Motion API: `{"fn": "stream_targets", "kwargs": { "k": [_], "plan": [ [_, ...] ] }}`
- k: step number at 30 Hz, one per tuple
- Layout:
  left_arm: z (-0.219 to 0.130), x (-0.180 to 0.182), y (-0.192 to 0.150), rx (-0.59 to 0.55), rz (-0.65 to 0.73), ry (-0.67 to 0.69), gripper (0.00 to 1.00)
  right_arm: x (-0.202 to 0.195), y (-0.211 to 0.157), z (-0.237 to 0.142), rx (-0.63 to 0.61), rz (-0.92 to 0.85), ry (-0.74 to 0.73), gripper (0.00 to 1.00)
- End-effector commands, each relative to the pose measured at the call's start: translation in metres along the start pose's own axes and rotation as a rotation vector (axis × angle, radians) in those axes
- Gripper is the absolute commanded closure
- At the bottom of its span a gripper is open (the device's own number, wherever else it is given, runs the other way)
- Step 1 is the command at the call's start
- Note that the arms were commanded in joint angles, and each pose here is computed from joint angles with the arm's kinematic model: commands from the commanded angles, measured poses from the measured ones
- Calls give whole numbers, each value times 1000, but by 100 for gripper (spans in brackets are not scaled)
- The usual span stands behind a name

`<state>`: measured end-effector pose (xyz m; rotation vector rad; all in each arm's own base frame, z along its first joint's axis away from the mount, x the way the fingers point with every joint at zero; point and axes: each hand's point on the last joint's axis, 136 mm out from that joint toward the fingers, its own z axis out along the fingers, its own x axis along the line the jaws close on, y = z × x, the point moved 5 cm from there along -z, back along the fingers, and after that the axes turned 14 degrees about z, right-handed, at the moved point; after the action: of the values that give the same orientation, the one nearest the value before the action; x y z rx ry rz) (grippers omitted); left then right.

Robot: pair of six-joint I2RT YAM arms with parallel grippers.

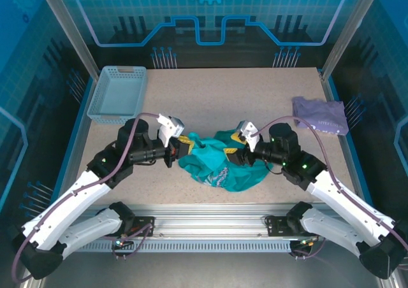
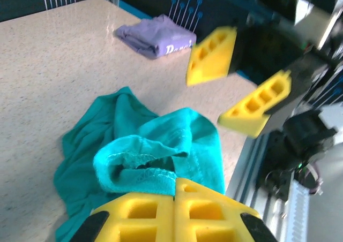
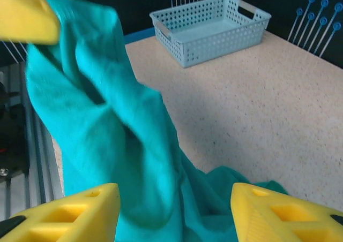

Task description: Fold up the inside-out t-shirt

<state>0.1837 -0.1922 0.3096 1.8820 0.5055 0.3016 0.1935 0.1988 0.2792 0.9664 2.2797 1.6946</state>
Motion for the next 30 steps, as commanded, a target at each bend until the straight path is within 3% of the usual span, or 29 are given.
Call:
{"fn": "stream_targets", "kwargs": {
  "k": [1,10,25,27,30],
  "plan": [
    [-4,0,-2,59,99,19,100,12,20,7,-19,-26,91,42],
    [0,-2,2,70,95,7,100,39,21,39,85,-154,203,41],
    [3,-1,-2,85,95,3,100,45,21,61,109,-205,221,49],
    [3,-1,-2,86,95,3,100,45,22,64,111,-208,219,56],
    [3,0,-4,94,96,15,100,42,27,63,90,-203,189,83]
  ]
}}
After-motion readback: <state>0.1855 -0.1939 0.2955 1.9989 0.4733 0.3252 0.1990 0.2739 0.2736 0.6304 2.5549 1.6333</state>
